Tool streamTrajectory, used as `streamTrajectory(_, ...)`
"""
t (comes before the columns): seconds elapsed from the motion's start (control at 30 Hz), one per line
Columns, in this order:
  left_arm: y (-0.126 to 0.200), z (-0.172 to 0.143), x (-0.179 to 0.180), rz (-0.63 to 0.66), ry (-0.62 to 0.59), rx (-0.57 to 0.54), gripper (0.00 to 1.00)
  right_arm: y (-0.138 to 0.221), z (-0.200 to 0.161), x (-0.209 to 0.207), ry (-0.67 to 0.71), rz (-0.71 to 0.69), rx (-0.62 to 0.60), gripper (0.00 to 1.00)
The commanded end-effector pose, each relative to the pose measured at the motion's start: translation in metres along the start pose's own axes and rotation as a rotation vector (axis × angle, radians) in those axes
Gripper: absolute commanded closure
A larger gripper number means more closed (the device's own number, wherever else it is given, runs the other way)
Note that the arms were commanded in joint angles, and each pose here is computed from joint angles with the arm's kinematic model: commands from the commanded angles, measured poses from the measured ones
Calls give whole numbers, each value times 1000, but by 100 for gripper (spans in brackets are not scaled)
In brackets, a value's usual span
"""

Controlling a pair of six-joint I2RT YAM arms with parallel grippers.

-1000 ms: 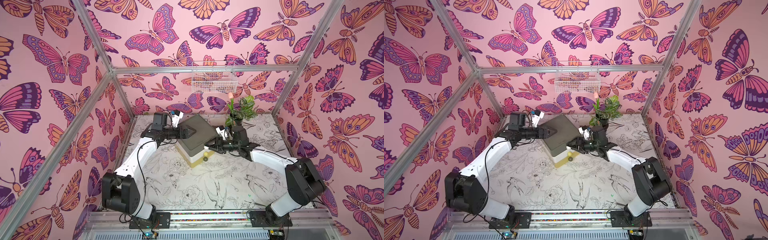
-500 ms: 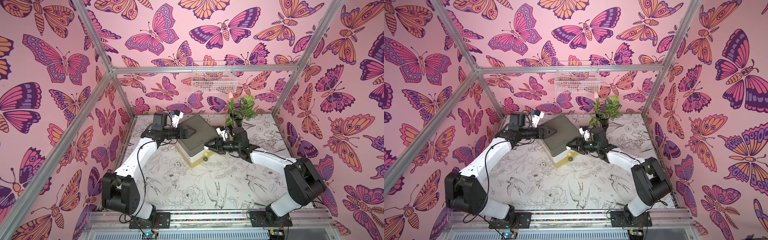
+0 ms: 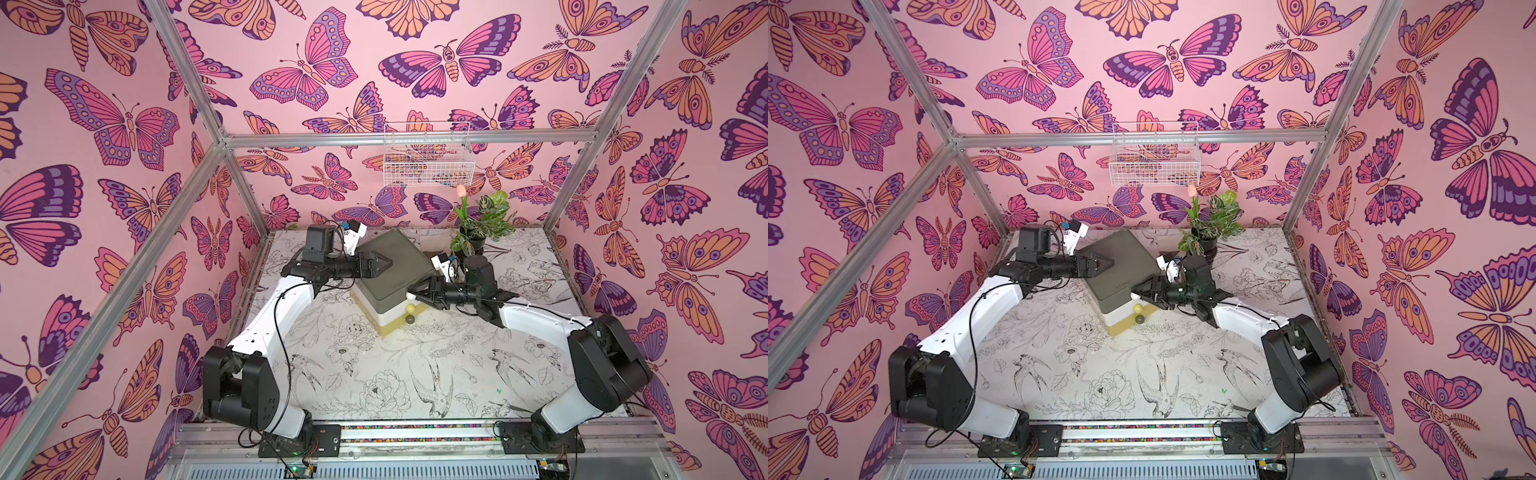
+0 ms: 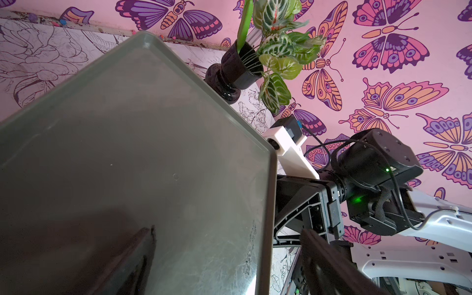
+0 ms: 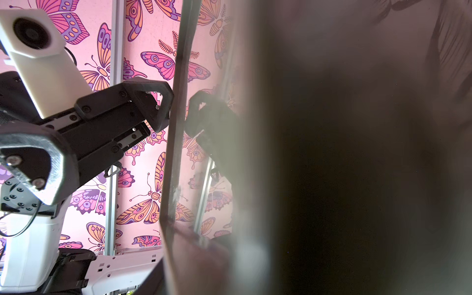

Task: Take the keys out of the drawer
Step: Open the drawer in the storage box.

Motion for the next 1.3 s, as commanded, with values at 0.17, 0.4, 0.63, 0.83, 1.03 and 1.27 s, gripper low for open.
streamTrajectory(0.17,-8,-26,8,13,102,100,6,-5,-15,10,35,46,45,35)
streamTrajectory(0.4,-6,-26,6,10,99,97,6,7,-23,23,86,107,25,26)
streamTrajectory(0.63,-5,-26,5,7,99,99,6,9,-26,20,80,86,26,25)
streamTrajectory(0.83,-4,-26,4,4,98,98,6,5,-23,15,61,68,22,26)
streamTrajectory(1.03,-5,-26,5,2,101,99,6,-1,-19,16,52,81,27,32)
streamTrajectory(1.27,-7,-29,5,1,104,107,8,-4,-23,9,44,65,43,40)
Point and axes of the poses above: each gripper's point midway between its finger pads, its own y axis back along the fingers, its own x axis along the line the jaws close on, z = x × y, the point moved 10 cm from there along y, back along the fingers, and after that the axes turned 13 degrees about -y, right-handed, at the moved point
